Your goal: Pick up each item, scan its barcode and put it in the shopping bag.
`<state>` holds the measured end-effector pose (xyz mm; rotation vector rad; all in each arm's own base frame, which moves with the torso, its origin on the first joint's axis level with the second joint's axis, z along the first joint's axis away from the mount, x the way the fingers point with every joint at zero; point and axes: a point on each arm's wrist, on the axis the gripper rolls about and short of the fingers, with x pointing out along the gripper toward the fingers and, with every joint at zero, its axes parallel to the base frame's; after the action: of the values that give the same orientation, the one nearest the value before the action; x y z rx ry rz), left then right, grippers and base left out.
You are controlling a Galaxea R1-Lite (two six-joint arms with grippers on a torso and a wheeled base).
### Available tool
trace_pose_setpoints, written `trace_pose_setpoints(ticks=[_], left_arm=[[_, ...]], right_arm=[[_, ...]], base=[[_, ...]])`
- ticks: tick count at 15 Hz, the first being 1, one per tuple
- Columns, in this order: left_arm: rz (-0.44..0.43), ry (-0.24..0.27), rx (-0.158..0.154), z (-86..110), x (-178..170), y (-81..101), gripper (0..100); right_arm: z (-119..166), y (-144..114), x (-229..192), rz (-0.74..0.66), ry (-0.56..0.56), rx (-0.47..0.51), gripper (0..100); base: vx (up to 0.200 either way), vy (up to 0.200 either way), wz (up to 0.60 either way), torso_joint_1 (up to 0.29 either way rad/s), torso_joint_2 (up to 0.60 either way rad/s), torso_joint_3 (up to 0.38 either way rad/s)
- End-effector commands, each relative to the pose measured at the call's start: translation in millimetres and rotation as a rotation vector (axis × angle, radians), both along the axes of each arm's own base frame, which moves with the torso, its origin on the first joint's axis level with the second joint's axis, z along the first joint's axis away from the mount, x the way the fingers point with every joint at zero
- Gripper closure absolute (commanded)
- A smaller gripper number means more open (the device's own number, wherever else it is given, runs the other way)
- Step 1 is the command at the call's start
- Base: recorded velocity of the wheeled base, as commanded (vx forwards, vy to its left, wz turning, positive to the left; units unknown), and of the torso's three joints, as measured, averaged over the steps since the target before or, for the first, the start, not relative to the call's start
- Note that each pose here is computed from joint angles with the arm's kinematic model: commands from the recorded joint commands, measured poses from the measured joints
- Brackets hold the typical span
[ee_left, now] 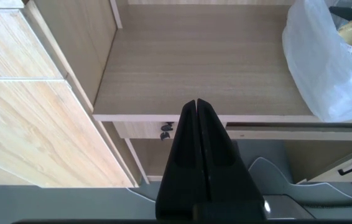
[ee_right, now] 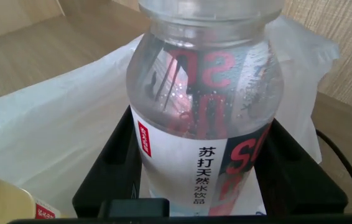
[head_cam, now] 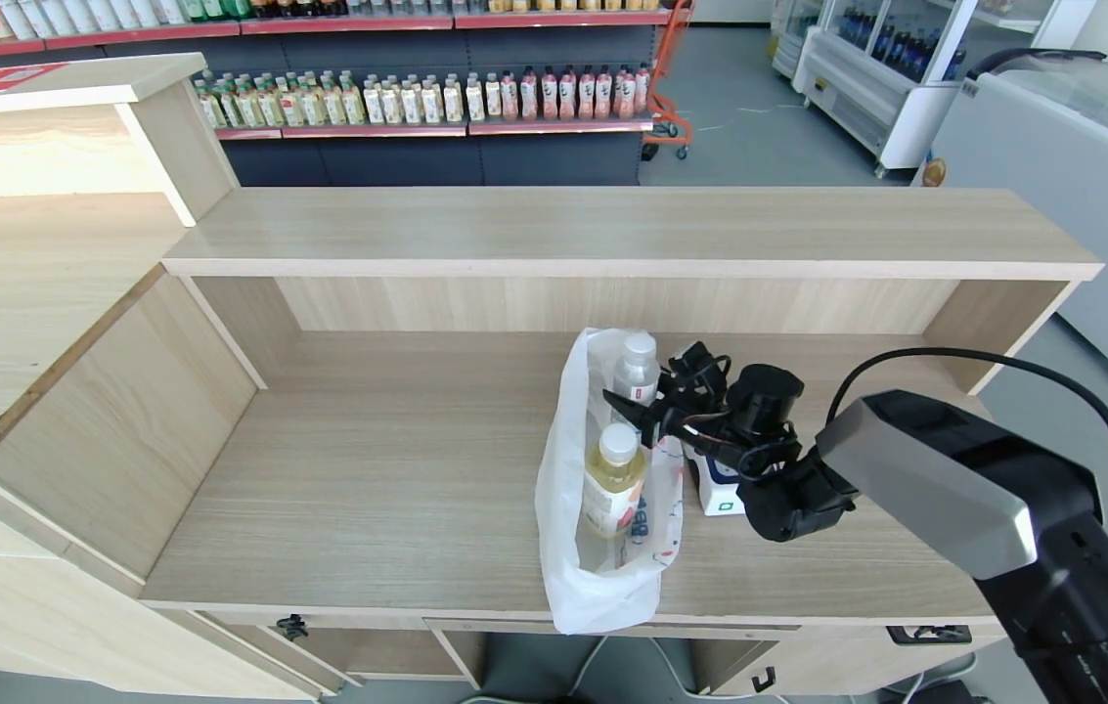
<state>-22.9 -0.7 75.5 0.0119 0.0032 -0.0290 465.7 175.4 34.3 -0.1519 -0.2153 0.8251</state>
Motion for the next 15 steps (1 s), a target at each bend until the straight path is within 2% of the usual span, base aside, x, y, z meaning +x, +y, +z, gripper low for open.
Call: trace_pose_setpoints(ticks=[1, 11, 12, 15], left_arm=[[0.000, 0.000, 0.000, 0.0, 0.0, 0.0, 100], [0.000, -0.002, 0.000, 0.4, -0.1, 0.0, 100], [0.000, 0.000, 0.000, 0.0, 0.0, 0.0, 100], [0.000, 0.000, 0.000, 0.0, 0.0, 0.0, 100]], right_arm=[[-7.0, -3.0, 2.0, -0.005, 0.009, -0.005, 100], [-16.3, -8.0, 4.0, -0.015, 0.023, -0.014, 100], [-15.9, -8.0, 4.0, -0.015, 0.025, -0.015, 0], [-6.3, -8.0, 3.9, -0.013, 0.006, -0.003, 0]], base=[[0.000, 0.000, 0.00, 0.000, 0.00, 0.000], [0.000, 0.000, 0.00, 0.000, 0.00, 0.000], [0.000, 0.000, 0.00, 0.000, 0.00, 0.000], [0.000, 0.000, 0.00, 0.000, 0.00, 0.000]])
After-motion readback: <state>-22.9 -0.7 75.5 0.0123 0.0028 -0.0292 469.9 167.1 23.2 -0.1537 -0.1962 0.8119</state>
